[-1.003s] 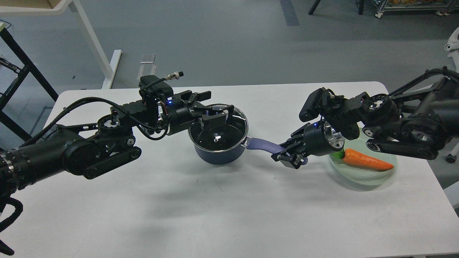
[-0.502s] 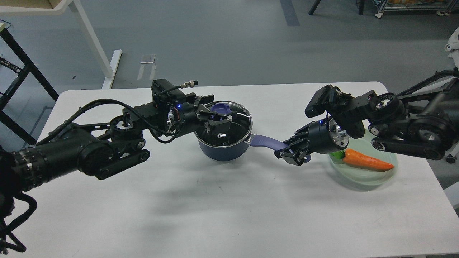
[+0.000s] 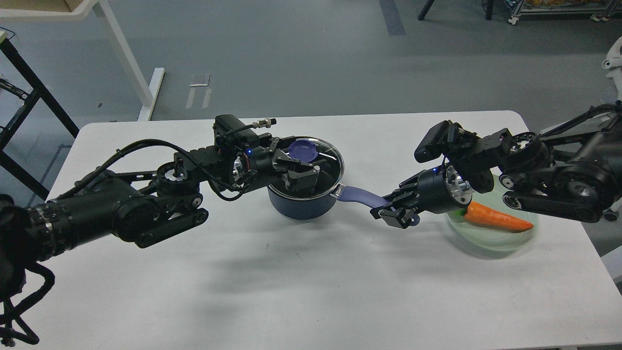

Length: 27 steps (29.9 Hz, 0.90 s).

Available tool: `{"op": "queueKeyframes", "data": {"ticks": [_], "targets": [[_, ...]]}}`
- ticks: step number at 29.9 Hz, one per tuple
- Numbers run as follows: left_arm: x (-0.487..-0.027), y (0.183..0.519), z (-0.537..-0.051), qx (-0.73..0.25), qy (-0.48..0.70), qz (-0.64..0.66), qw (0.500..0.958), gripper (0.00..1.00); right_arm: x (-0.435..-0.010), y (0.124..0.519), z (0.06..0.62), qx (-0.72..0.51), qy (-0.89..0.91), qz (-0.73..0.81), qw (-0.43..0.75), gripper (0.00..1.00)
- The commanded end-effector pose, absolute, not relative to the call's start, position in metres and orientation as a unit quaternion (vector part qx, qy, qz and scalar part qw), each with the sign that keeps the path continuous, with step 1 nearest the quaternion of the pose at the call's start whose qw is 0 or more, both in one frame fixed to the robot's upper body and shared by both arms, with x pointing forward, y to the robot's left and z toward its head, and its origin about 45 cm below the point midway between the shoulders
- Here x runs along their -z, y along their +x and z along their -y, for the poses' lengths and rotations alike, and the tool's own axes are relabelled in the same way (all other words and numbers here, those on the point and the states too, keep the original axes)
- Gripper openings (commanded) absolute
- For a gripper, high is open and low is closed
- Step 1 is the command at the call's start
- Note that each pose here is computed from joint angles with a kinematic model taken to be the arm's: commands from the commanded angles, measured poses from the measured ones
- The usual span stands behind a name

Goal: Open pot lid
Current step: 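Lift the glass lid off the pan with the left gripper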

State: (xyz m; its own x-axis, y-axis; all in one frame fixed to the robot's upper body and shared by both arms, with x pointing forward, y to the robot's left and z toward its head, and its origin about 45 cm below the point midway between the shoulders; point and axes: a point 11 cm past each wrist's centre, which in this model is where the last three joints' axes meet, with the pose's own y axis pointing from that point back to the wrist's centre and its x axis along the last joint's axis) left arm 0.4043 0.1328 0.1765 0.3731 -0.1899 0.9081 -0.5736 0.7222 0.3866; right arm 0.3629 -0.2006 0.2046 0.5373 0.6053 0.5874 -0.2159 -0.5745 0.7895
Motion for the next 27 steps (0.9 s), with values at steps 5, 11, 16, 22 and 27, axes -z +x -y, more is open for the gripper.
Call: {"op": "queueKeyframes", "data": {"ticks": [5, 11, 16, 22, 27], "targets": [[-0.1774, 0.4070, -0.1352, -0.134, 0.353, 0.542, 0.751, 1.00, -0.2012, 0.3577, 0.2044, -0.456, 0.761, -0.130, 0.442, 0.21], [-0.1772, 0.4070, -0.1366, -0.133, 0.353, 0.542, 0.751, 1.00, -0.1996, 0.3552, 0.2039, -0.454, 0.764, -0.131, 0.440, 0.21], [-0.1747, 0.4049, -0.1362, -0.131, 0.351, 0.540, 0.753, 0.99, -0.1996, 0.3552, 0.2039, -0.454, 0.764, -0.131, 0.440, 0.21], [-0.1729, 0.4041, -0.1369, -0.130, 0.352, 0.540, 0.754, 0.93, -0.2002, 0.3556, 0.2038, -0.455, 0.763, -0.131, 0.440, 0.21], [-0.1734, 0.4039, -0.1362, -0.127, 0.352, 0.541, 0.753, 0.73, -0.1996, 0.3552, 0.2039, -0.454, 0.764, -0.131, 0.440, 0.21]]}}
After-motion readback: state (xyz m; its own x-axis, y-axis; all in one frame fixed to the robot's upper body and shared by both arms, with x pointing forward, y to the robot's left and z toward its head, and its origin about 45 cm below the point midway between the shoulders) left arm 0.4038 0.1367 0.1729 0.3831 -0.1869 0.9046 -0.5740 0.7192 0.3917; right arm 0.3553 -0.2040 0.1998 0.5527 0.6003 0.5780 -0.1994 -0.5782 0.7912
